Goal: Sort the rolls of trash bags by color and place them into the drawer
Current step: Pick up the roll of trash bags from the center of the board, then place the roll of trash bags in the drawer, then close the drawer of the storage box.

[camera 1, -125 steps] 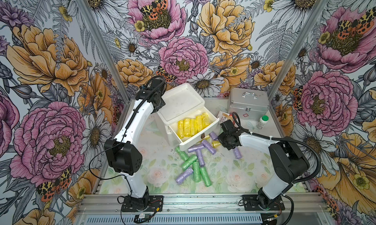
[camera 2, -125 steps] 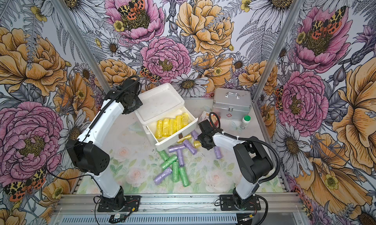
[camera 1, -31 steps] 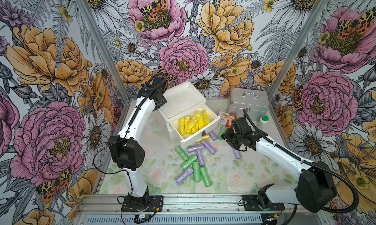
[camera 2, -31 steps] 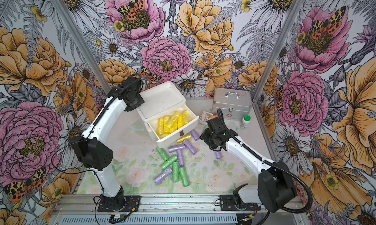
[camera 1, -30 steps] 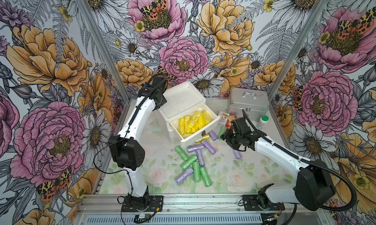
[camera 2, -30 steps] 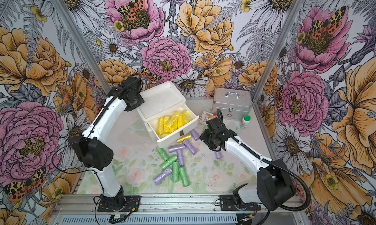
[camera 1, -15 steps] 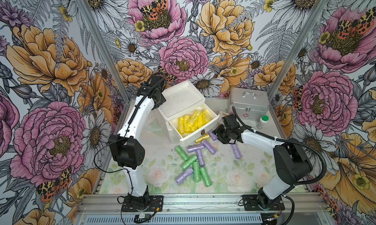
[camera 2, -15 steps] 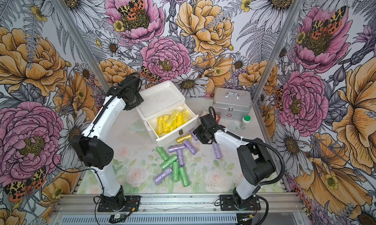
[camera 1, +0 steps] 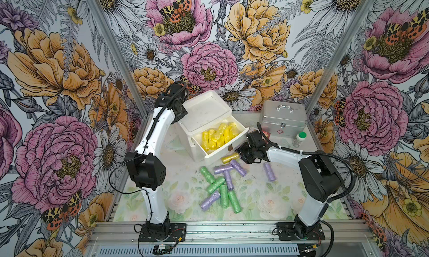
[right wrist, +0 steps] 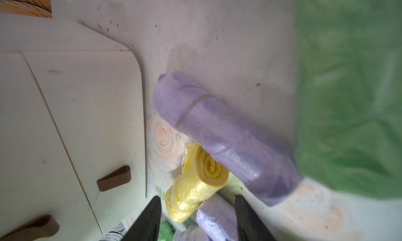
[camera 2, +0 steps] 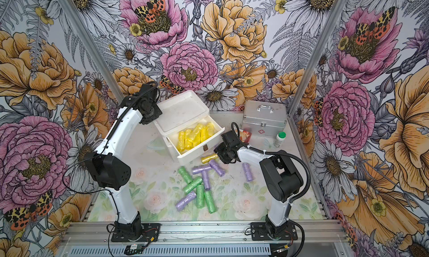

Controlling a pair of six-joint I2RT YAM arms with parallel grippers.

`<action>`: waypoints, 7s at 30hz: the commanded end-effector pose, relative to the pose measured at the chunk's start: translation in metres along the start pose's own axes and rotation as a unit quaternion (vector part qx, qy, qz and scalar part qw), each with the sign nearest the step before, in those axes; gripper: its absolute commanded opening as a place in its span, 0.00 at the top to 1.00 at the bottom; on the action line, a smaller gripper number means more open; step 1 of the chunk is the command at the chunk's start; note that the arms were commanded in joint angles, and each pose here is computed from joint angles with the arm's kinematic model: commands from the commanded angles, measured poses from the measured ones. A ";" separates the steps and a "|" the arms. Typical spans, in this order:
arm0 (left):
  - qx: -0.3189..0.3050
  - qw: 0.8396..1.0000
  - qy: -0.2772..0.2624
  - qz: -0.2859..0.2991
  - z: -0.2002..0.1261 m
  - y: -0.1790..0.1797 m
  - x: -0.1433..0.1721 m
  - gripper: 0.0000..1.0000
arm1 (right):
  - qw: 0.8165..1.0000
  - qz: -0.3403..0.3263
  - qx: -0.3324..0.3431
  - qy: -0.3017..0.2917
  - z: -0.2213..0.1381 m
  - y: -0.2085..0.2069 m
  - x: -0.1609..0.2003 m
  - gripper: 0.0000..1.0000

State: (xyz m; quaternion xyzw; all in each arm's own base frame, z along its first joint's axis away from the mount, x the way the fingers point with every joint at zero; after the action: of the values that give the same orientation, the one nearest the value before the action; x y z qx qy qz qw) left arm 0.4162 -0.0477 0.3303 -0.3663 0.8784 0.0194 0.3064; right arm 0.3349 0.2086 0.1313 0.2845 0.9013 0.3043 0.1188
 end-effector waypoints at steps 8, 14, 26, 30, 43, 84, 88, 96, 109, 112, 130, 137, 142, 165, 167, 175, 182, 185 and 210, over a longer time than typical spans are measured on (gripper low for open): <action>-0.008 0.997 0.061 -0.056 0.043 0.000 0.013 1.00 | 1.000 0.025 0.002 -0.011 0.024 0.001 0.006 0.45; -0.012 0.996 0.069 -0.050 0.047 -0.003 0.020 1.00 | 0.999 0.038 0.011 -0.030 0.031 -0.006 0.004 0.46; -0.014 0.995 0.087 -0.041 0.055 -0.007 0.031 1.00 | 0.998 0.033 0.029 -0.043 0.036 -0.019 0.005 0.76; -0.014 0.995 0.089 -0.036 0.055 -0.009 0.035 1.00 | 0.998 0.011 0.025 -0.061 0.024 -0.019 0.005 0.79; -0.013 0.994 0.104 -0.024 0.059 -0.017 0.048 1.00 | 0.993 0.002 -0.062 -0.103 -0.048 -0.019 0.014 0.80; 0.033 0.990 0.135 -0.007 0.035 -0.028 0.065 1.00 | 0.957 -0.249 -0.145 0.016 -0.156 0.135 -0.014 0.73; 0.035 0.989 0.142 -0.006 0.037 -0.031 0.067 1.00 | 0.961 -0.242 -0.132 0.026 -0.139 0.134 -0.019 0.72; 0.037 0.989 0.144 -0.005 0.038 -0.032 0.068 1.00 | 0.964 -0.234 -0.127 0.017 -0.135 0.139 -0.033 0.45; 0.038 0.989 0.145 -0.005 0.040 -0.034 0.067 1.00 | 0.960 -0.253 -0.108 -0.043 -0.186 0.098 -0.018 1.00; 0.040 0.988 0.147 -0.004 0.041 -0.037 0.068 1.00 | 0.964 -0.248 -0.082 -0.046 -0.181 0.072 -0.009 1.00; 0.037 0.987 0.157 0.017 0.042 -0.045 0.087 1.00 | 0.967 -0.243 -0.072 -0.012 -0.123 0.060 0.014 1.00; 0.038 0.986 0.160 0.028 0.039 -0.049 0.096 1.00 | 0.965 -0.246 -0.084 -0.013 -0.119 0.072 0.019 1.00; 0.038 0.985 0.164 0.036 0.038 -0.052 0.103 1.00 | 0.964 -0.248 -0.094 -0.020 -0.120 0.081 0.021 1.00; 0.047 0.985 0.167 0.005 0.005 -0.041 0.117 1.00 | 0.954 -0.259 -0.150 -0.008 -0.089 0.158 0.025 1.00; 0.046 0.985 0.164 0.005 0.005 -0.042 0.117 1.00 | 0.954 -0.260 -0.152 -0.005 -0.086 0.161 0.028 1.00; 0.043 0.986 0.163 -0.009 0.011 -0.041 0.108 1.00 | 0.951 -0.265 -0.155 -0.020 -0.085 0.168 0.034 1.00; 0.050 0.986 0.160 -0.014 0.005 -0.040 0.105 1.00 | 0.957 -0.256 -0.133 -0.019 -0.056 0.163 0.012 1.00; 0.050 0.986 0.161 -0.016 0.003 -0.038 0.106 1.00 | 0.959 -0.251 -0.133 -0.020 -0.050 0.165 0.004 1.00; 0.007 0.987 0.163 -0.019 0.020 -0.020 0.113 1.00 | 0.964 -0.227 -0.140 -0.023 -0.065 0.110 -0.025 0.57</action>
State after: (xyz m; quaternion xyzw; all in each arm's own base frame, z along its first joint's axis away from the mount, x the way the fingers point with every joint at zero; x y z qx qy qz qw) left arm 0.4046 -0.0854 0.3195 -0.3717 0.8532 0.0228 0.3652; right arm 0.3898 0.2383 0.2462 0.0740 0.8995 0.3712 0.2183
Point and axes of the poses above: each gripper's point midway between its finger pads, its own z axis out along the fingers, its own y axis along the line the jaws close on, x = y × z, the point moved 9 cm from there along -z, back along the fingers, and after that the axes turned 5 degrees about -z, right-handed, at the moved point
